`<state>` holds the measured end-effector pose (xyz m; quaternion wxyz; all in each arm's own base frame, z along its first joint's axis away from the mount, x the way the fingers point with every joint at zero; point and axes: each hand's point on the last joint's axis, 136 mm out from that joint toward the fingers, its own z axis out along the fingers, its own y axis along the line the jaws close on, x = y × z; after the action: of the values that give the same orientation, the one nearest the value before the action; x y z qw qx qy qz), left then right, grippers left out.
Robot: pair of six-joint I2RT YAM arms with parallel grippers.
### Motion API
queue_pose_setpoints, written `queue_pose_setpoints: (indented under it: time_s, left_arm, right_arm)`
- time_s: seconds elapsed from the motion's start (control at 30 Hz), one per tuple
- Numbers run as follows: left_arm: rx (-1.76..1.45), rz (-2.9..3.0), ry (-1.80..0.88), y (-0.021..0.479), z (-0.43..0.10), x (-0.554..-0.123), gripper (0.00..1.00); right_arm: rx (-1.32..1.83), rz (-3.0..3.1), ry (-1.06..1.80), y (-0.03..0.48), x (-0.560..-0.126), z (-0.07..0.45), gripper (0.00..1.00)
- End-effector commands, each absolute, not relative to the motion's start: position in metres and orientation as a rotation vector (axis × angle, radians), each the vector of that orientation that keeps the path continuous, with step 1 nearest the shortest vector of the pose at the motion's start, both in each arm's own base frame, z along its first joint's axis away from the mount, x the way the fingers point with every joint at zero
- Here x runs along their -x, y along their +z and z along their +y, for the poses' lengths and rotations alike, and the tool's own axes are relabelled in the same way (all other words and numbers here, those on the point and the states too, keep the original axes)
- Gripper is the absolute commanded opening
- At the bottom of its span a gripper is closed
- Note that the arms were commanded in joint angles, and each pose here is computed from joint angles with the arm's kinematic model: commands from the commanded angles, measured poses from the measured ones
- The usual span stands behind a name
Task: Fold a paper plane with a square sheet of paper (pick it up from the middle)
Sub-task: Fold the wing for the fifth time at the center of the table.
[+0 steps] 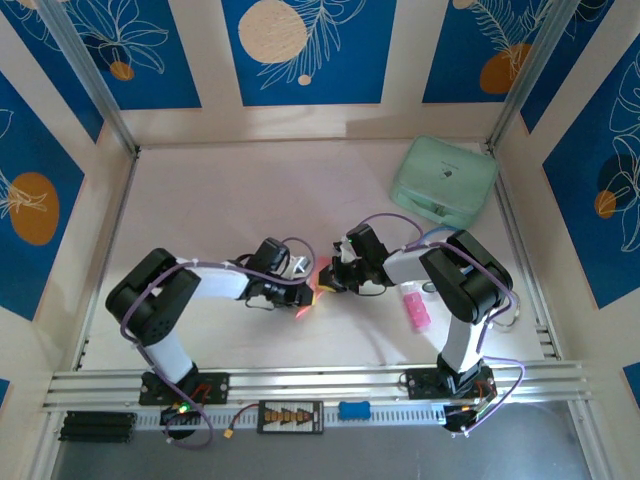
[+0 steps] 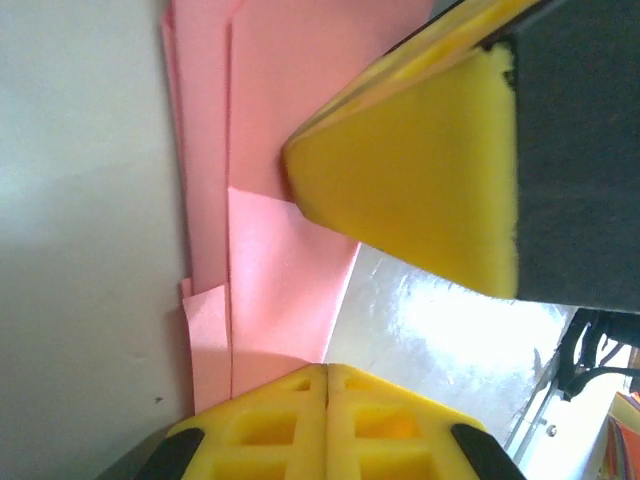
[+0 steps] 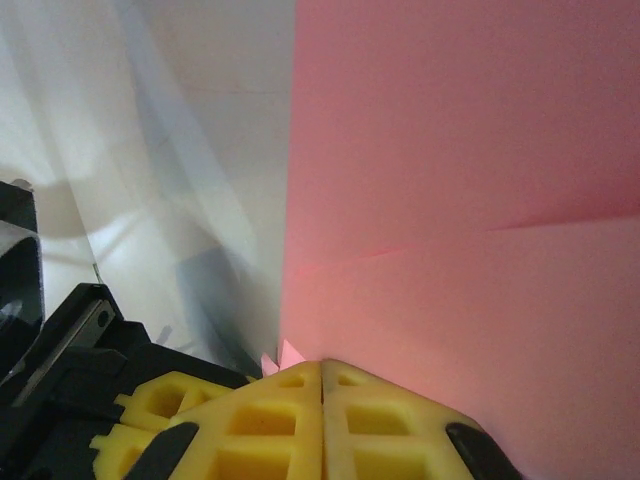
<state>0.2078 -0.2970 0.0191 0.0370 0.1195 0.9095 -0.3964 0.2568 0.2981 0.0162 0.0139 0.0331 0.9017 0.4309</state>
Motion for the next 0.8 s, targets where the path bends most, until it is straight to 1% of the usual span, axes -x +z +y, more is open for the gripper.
queue_pose_setpoints:
  time_s: [0.0,0.17,0.33,0.63,0.77]
  left_arm:
    - [-0.394,2.902,-1.092,-0.004,-0.273,-0.184,0.08]
    - [-0.386,2.909,-1.106,-0.001,-0.266,-0.172,0.1]
    - [-0.399,2.866,-1.093,0.016,-0.265,-0.177,0.11]
    - [-0.474,2.66,-1.261,0.072,-0.296,-0.2,0.11]
    - [-0.497,2.661,-1.354,0.069,-0.31,-0.196,0.11]
  right_arm:
    - [-0.209,2.928,1.186,-0.016,-0.249,0.278,0.09]
    - [-0.208,2.926,1.186,-0.015,-0.249,0.278,0.09]
    - [-0.208,2.928,1.185,-0.016,-0.248,0.278,0.09]
    - [-0.209,2.929,1.182,-0.015,-0.247,0.278,0.09]
    - [-0.208,2.931,1.18,-0.015,-0.247,0.279,0.09]
